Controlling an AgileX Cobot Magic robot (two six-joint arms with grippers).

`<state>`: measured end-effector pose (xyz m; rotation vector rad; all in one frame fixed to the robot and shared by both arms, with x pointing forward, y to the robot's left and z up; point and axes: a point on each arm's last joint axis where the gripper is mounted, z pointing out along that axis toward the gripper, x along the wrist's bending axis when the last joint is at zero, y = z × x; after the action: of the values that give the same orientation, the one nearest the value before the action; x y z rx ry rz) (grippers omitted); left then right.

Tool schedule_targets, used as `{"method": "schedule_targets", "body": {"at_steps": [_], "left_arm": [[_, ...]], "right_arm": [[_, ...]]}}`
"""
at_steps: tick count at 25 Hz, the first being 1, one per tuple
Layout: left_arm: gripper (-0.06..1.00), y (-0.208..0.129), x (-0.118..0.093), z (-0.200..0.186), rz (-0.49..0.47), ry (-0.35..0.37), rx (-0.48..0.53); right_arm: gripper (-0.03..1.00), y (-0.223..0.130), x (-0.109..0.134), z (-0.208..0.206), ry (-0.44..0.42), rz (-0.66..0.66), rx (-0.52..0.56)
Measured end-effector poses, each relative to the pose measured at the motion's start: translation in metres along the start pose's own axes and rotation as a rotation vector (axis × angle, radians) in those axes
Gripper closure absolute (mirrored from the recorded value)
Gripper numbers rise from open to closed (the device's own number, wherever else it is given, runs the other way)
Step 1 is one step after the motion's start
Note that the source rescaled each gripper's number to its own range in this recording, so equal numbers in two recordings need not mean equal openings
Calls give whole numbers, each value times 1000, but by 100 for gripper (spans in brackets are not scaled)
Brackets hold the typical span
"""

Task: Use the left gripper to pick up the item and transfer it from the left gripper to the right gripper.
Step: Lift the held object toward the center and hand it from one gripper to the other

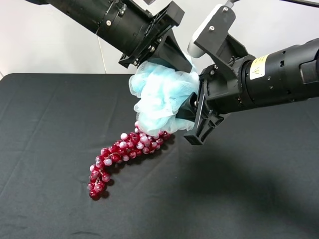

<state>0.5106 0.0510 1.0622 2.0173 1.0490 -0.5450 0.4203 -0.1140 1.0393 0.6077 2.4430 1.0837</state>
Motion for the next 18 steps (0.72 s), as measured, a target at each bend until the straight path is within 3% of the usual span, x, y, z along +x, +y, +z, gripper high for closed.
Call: {"method": "schedule_targets", "body": {"at_steps": [4, 6, 9, 18], "left_arm": [[13, 1, 0, 0, -8, 4, -7], [1, 1, 0, 0, -8, 4, -6], [-4, 0, 0, 0, -8, 5, -5], [-5, -2, 7, -11, -27, 22, 29]], "right_arm": [[77, -1, 0, 1, 3, 0, 8], [78, -1, 0, 1, 3, 2, 8], [79, -1, 0, 1, 2, 2, 7], [84, -1, 0, 1, 2, 2, 7]]}}
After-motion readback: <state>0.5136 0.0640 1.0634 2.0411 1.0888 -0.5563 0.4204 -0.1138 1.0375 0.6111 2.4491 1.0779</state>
